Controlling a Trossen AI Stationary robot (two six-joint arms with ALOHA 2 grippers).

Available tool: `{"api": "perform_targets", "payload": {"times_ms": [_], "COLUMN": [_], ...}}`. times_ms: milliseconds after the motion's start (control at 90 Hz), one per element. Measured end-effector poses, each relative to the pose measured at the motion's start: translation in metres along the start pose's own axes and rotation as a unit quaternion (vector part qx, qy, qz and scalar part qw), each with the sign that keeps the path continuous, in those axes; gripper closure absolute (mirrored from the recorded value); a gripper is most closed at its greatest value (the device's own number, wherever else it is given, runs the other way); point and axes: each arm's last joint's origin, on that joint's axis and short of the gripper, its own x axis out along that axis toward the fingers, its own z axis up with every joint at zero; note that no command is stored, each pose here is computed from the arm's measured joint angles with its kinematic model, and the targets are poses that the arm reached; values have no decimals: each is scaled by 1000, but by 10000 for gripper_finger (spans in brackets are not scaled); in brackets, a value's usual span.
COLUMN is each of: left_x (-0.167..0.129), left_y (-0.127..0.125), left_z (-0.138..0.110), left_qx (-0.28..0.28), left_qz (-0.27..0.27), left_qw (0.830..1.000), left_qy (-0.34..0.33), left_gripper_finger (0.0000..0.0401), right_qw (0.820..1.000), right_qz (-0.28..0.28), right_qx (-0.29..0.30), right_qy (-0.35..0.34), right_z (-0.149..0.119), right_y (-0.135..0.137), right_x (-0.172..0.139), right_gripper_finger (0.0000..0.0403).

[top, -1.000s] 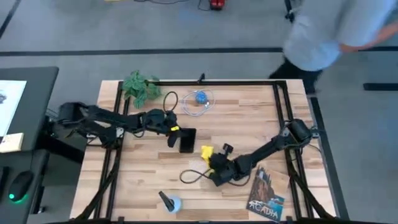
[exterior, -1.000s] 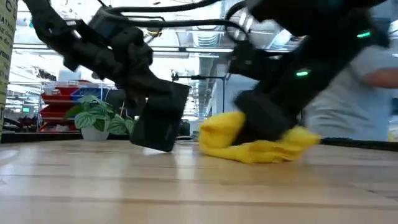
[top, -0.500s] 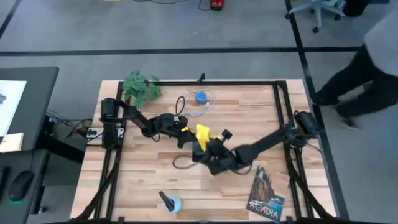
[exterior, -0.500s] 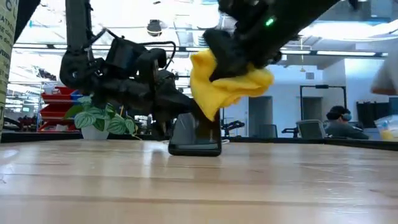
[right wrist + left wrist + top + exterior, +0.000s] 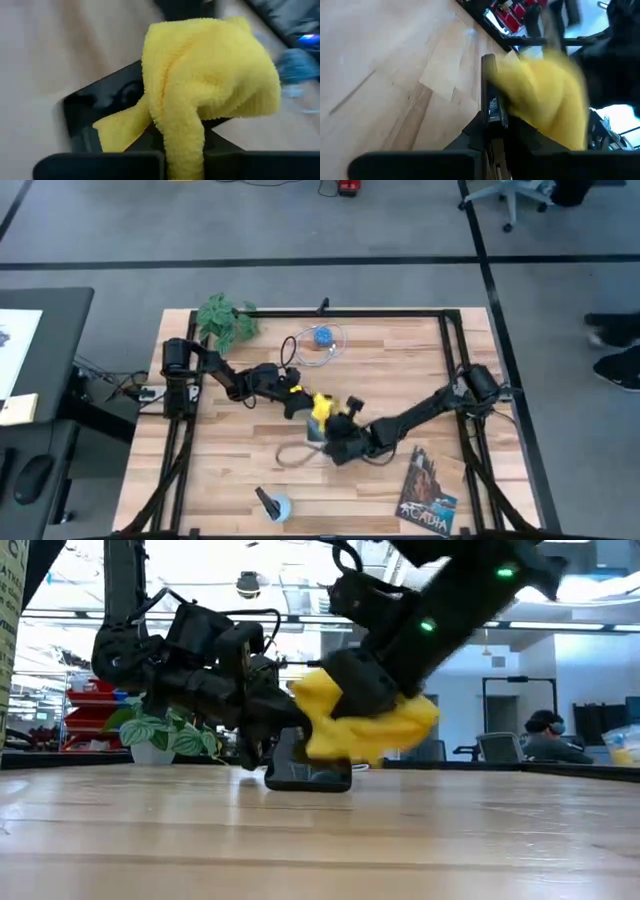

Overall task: Apply microfiber cloth
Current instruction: Wipe the cellphone using a microfiber cloth

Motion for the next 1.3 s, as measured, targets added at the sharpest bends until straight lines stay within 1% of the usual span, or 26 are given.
{"api": "perform_targets", "payload": {"times_ms": [122, 189, 278, 333, 489, 589, 689, 789, 856, 1000, 1156, 1244, 1300], "left_x": [0, 0, 0, 0, 2, 3, 3, 4, 4, 4, 4, 4, 5], "left_y": [-1, -2, -3, -3, -6, -8, -9, -11, -11, -11, -11, -12, -12], "left_z": [2, 3, 4, 4, 2, 0, -2, -3, -4, -5, -4, -5, -5], "left_qx": [7, 11, 12, 11, 10, 10, 9, 10, 9, 7, 10, 10, 11], "left_qz": [2, -1, -4, -3, -3, -7, -10, -11, -12, -18, -21, -21, -22], "left_qw": [1000, 1000, 1000, 1000, 1000, 1000, 1000, 1000, 1000, 1000, 1000, 1000, 1000], "left_qy": [-12, -19, -23, -25, -24, -20, -15, -13, -10, -4, -4, -4, -4], "left_gripper_finger": [381, 381, 381, 381, 381, 380, 380, 380, 379, 379, 379, 379, 379], "right_qw": [999, 997, 995, 995, 995, 992, 990, 992, 993, 995, 991, 988, 986], "right_qz": [31, 60, 69, 53, -13, -63, -89, -95, -86, -35, 7, 34, 37], "right_qx": [-15, -36, -66, -84, -97, -110, -104, -80, -77, -78, -109, -122, -130], "right_qy": [10, 20, 24, 32, 33, 30, 26, 24, 29, 52, 73, 89, 99], "right_z": [-4, -5, 0, 5, 24, 31, 36, 36, 35, 33, 29, 28, 26], "right_y": [20, 30, 39, 39, 28, 20, 16, 15, 16, 21, 26, 27, 26], "right_x": [3, 4, 10, 12, 16, 14, 14, 16, 16, 13, 9, 10, 9], "right_gripper_finger": [394, 395, 395, 395, 395, 395, 395, 395, 395, 395, 384, 389, 393]}}
